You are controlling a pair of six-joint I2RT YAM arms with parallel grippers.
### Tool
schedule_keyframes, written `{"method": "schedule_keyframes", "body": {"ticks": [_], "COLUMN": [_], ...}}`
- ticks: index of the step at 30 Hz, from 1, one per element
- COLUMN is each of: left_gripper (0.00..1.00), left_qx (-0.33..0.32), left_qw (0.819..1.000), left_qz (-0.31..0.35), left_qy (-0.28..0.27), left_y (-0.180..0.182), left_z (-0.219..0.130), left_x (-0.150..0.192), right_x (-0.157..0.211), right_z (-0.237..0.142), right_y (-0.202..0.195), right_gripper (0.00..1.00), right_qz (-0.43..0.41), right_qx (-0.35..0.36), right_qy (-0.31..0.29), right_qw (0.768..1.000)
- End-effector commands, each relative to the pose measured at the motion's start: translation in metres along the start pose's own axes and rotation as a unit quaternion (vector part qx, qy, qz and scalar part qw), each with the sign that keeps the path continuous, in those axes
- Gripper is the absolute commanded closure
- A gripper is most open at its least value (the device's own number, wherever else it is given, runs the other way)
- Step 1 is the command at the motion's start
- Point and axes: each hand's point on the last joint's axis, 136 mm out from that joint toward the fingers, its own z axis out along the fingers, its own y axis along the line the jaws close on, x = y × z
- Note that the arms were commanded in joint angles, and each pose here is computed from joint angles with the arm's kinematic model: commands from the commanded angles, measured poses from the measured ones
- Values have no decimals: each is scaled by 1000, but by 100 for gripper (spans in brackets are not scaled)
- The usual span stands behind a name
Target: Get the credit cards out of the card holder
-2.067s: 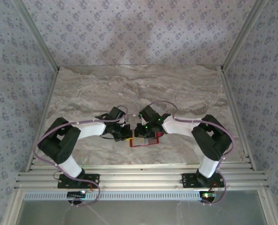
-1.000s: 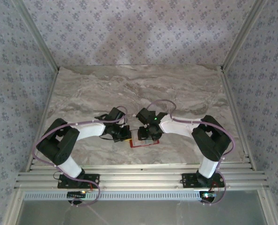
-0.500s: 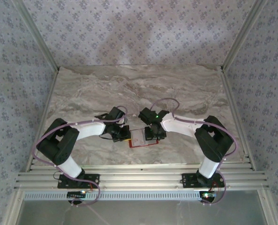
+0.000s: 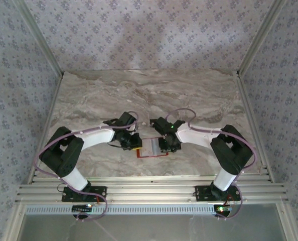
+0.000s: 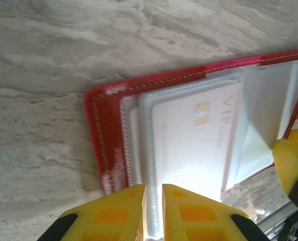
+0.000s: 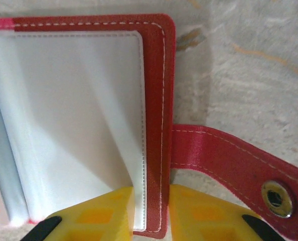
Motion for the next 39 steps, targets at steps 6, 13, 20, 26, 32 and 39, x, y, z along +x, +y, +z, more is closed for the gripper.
{"method": "schedule_keyframes", "body": {"ticks": [6,13,20,26,32,39], "left_gripper": [83,86,87,88,89,89], "left_qx": [-14,-26,-62,-65,-63,-63], "left_qw": [1000,999,998,997,998,998], "left_qz": [20,24,26,22,17,16], "left_qy": [-2,11,20,24,23,25], "left_y": [-6,0,16,22,24,24], "left_z": [-6,4,11,14,15,16], "left_x": [-1,0,6,10,13,14], "right_x": [7,-10,-30,-40,-44,-38], "right_z": [-22,-47,-48,-34,-21,-8], "right_y": [1,17,67,88,94,83], "right_gripper": [68,66,66,69,70,70], "right_qz": [6,7,16,31,39,44], "right_qx": [-5,-43,-177,-229,-246,-220], "right_qy": [-2,-32,-45,-29,-16,-5], "right_qw": [1000,999,983,973,968,974]}}
